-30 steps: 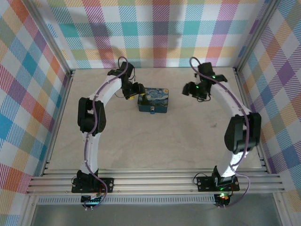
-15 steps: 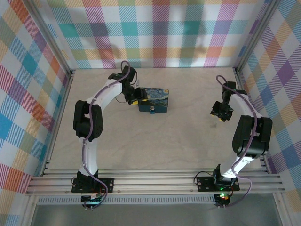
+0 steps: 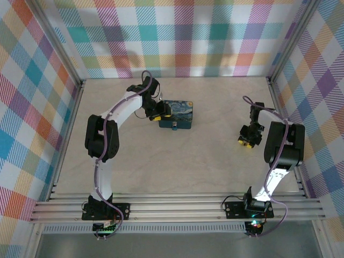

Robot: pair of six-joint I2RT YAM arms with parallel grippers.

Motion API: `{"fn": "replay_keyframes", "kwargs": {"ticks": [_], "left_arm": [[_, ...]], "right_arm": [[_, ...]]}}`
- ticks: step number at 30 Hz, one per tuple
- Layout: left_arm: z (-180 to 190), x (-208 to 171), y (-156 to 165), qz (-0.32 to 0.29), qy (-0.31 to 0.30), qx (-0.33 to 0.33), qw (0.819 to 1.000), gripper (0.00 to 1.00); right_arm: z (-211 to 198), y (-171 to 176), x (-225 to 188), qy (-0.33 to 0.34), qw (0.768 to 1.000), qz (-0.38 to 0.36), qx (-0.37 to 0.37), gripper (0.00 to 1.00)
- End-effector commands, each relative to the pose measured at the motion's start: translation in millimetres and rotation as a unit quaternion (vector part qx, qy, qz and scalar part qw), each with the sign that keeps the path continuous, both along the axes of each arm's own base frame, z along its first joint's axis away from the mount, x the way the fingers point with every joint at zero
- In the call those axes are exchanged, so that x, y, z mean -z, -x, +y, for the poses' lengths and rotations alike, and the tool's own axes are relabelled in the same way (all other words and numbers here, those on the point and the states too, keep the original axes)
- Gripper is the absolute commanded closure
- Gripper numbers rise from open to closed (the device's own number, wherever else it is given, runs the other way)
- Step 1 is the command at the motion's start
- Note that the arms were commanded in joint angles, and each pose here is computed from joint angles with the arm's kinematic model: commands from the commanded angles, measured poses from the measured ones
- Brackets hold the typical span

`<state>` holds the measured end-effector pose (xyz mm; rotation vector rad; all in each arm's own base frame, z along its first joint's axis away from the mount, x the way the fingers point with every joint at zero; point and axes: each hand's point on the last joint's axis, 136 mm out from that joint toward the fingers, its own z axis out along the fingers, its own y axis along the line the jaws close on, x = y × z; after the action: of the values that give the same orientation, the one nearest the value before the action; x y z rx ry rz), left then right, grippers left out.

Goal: Unlock the padlock with the key

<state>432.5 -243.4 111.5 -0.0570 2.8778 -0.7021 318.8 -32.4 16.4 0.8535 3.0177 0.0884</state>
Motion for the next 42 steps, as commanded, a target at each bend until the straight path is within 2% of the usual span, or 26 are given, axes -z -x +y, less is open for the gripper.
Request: {"fn": "replay_keyframes", "kwargs": {"ticks": [1, 9, 13, 21, 27, 30, 33, 37, 42], "left_arm": [[-3.6, -4.3, 6.0, 0.003, 0.001, 0.003, 1.000, 0.46], [4.0, -12.7, 9.8, -0.006, -0.012, -0.004, 1.000, 0.47], [8.4, -18.8, 14.3, -0.013, -0.015, -0.007, 1.000, 0.48], [9.3, -43.8, 18.7, -0.056, 0.012, -0.015, 0.998, 0.48], [1.7, -78.5, 21.2, -0.103, 0.067, -0.023, 0.992, 0.49], [-6.0, -92.1, 23.2, -0.110, 0.114, -0.047, 0.986, 0.50], [-21.6, -103.1, 26.6, -0.109, 0.158, -0.071, 0.979, 0.51], [-61.2, -117.5, 35.6, -0.107, 0.188, -0.060, 0.974, 0.52], [-106.8, -133.4, 41.0, -0.105, 0.245, -0.066, 0.962, 0.53]], "right_arm": [[1.8, 7.4, 11.1, -0.008, 1.000, 0.016, -0.013, 0.69], [7.6, 12.5, 13.1, -0.024, 0.999, 0.018, -0.035, 0.88], [18.5, 12.2, 6.4, -0.053, 0.998, 0.004, -0.043, 1.00], [51.6, -3.6, -31.9, -0.133, 0.987, -0.072, -0.059, 1.00], [79.3, -20.3, -78.6, -0.167, 0.975, -0.139, -0.055, 1.00], [99.7, -31.0, -103.7, -0.188, 0.964, -0.179, -0.050, 1.00], [126.5, -42.8, -126.3, -0.215, 0.951, -0.216, -0.050, 1.00], [166.1, -61.2, -154.4, -0.251, 0.932, -0.255, -0.051, 1.00], [205.8, -77.1, -189.3, -0.283, 0.918, -0.273, -0.051, 1.00]]}}
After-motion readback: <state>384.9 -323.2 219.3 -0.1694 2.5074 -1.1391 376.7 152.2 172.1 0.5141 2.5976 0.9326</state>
